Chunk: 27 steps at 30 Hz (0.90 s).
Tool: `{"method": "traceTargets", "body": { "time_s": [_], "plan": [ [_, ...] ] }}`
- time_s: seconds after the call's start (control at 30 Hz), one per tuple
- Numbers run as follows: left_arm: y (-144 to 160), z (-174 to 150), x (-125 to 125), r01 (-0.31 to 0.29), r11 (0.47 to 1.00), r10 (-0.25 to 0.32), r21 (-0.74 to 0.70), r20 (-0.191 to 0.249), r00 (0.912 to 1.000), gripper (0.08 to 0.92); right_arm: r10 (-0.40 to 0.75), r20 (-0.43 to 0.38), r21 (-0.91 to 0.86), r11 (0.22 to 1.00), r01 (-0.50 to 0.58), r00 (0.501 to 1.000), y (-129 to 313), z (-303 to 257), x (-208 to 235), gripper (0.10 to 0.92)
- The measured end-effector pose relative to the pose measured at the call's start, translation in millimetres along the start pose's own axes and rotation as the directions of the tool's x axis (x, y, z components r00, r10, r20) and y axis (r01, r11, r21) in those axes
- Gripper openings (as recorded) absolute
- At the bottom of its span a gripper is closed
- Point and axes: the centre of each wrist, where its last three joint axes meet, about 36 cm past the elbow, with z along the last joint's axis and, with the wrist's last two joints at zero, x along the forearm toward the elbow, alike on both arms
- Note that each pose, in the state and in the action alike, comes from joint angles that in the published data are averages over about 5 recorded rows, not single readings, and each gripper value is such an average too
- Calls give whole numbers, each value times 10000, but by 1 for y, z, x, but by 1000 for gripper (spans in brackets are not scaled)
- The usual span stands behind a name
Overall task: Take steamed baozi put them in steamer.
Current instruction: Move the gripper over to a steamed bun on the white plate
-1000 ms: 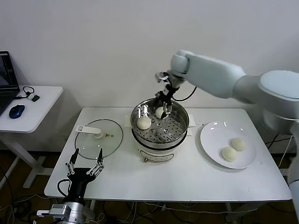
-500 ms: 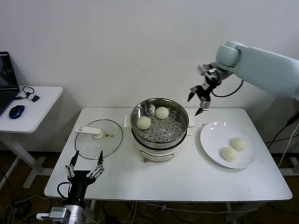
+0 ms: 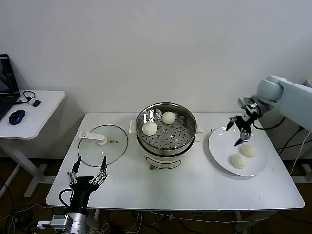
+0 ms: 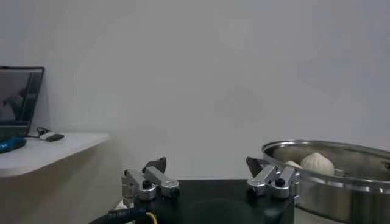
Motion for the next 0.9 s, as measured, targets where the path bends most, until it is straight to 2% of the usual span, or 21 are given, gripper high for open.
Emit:
{"method": "traceTargets", "body": {
  "time_s": [0.43,0.9],
  "plan": [
    [0,1,4,29,10000,-29,85,-71,10000,823,-302,-809,142,9994,314,9963,14,26,-53,823],
    [0,2,4,51,9999,-50,124,-108,9999,823,-401,-1181,250,9987,433,9922,14,31,-89,823]
  ]
}}
